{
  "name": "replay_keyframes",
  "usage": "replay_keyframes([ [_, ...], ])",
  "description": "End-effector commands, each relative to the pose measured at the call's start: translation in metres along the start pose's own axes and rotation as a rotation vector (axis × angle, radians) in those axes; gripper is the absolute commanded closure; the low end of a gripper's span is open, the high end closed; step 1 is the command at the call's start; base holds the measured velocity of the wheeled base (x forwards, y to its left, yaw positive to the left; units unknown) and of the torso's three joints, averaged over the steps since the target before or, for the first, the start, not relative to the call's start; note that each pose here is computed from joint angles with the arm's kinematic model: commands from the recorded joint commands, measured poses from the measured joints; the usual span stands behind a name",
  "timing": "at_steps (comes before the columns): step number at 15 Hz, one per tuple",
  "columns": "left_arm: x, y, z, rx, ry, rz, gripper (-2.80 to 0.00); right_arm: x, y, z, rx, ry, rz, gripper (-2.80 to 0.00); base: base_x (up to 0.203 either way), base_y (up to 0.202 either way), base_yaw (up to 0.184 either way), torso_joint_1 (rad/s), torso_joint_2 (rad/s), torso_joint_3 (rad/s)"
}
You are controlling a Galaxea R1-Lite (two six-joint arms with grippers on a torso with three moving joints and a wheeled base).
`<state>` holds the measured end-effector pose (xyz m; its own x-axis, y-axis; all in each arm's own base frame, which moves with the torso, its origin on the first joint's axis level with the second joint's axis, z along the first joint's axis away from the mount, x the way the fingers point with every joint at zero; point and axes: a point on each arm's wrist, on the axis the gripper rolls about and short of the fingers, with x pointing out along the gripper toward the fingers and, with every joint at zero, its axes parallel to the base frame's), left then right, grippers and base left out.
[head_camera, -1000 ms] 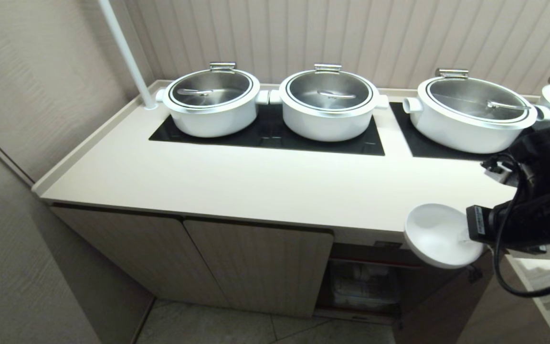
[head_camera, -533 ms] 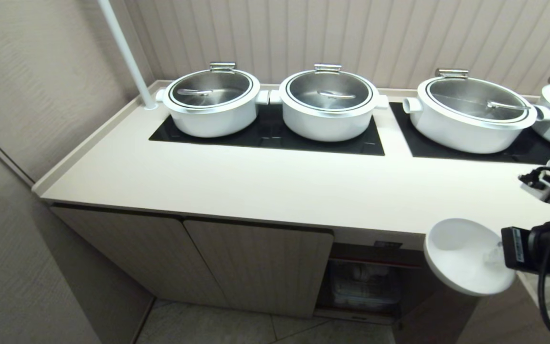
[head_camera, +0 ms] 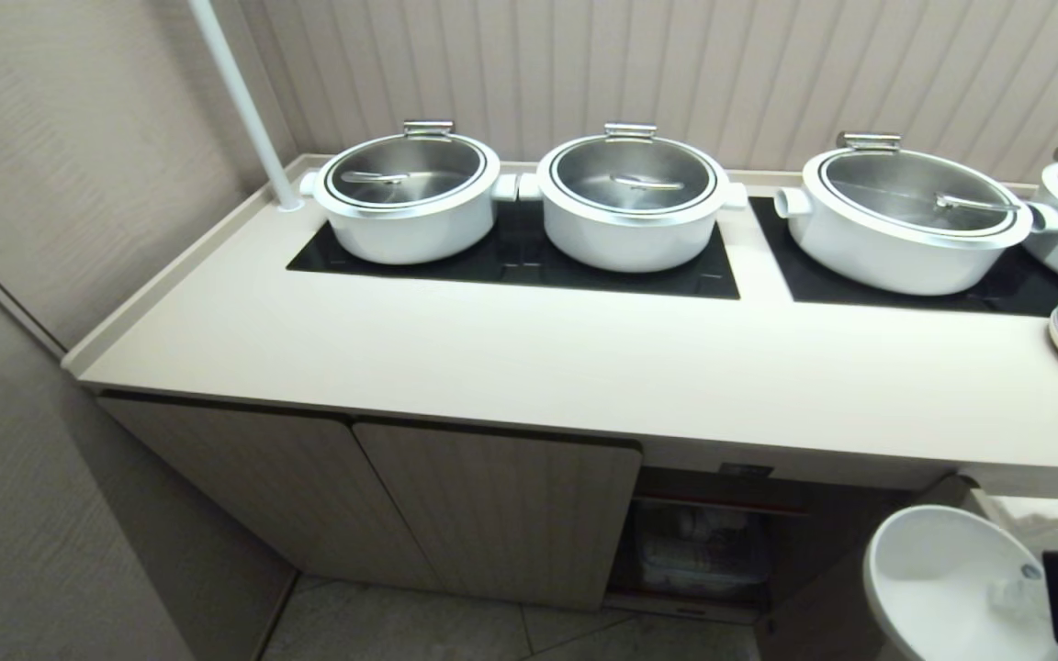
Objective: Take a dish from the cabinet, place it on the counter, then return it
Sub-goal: Put it back into the cabinet
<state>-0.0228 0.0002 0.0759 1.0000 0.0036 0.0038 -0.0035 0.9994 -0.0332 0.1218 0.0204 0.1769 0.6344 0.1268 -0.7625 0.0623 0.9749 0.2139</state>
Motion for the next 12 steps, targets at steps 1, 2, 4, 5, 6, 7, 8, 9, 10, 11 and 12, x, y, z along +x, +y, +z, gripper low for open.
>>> replay_keyframes([
  [1,0.0,0.0,0.0,-0.001,-0.002,0.001,0.0,-0.009,-0.006,-0.027,-0.013,-0.012,0.025,0.0,0.0,0.0,0.0,0.0,0.0,0.0],
  [2,0.0,0.0,0.0,-0.001,-0.001,0.001,0.0,-0.01,-0.009,-0.036,-0.015,-0.005,0.036,0.0,0.0,0.0,0.0,0.0,0.0,0.0],
  [4,0.0,0.0,0.0,-0.001,-0.002,0.001,0.0,-0.011,-0.013,-0.048,-0.012,-0.002,0.042,0.0,0.0,0.0,0.0,0.0,0.0,0.0],
  [5,0.0,0.0,0.0,-0.001,-0.002,0.001,0.0,-0.011,-0.013,-0.05,-0.003,0.002,0.042,0.0,0.0,0.0,0.0,0.0,0.0,0.0],
  [6,0.0,0.0,0.0,-0.001,-0.001,0.001,0.0,-0.01,-0.013,-0.052,0.051,0.012,0.044,0.0,0.0,0.0,0.0,0.0,0.0,0.0],
  [7,0.0,0.0,0.0,-0.001,-0.001,0.001,0.0,-0.01,-0.013,-0.054,0.075,0.021,0.046,0.0,0.0,0.0,0.0,0.0,0.0,0.0],
  [8,0.0,0.0,0.0,-0.001,-0.001,0.001,0.0,-0.011,-0.014,-0.058,0.077,0.038,0.041,0.0,0.0,0.0,0.0,0.0,0.0,0.0],
  [9,0.0,0.0,0.0,-0.001,-0.001,0.001,0.0,-0.011,-0.015,-0.06,0.073,0.045,0.043,0.0,0.0,0.0,0.0,0.0,0.0,0.0],
  [10,0.0,0.0,0.0,-0.001,-0.002,0.001,0.0,-0.01,-0.015,-0.065,0.064,0.06,0.047,0.0,0.0,0.0,0.0,0.0,0.0,0.0],
  [11,0.0,0.0,0.0,-0.001,-0.001,0.001,0.0,-0.01,-0.016,-0.068,0.061,0.066,0.048,0.0,0.0,0.0,0.0,0.0,0.0,0.0],
  [12,0.0,0.0,0.0,-0.001,-0.002,0.0,0.0,-0.009,-0.016,-0.068,0.059,0.068,0.05,0.0,0.0,0.0,0.0,0.0,0.0,0.0],
])
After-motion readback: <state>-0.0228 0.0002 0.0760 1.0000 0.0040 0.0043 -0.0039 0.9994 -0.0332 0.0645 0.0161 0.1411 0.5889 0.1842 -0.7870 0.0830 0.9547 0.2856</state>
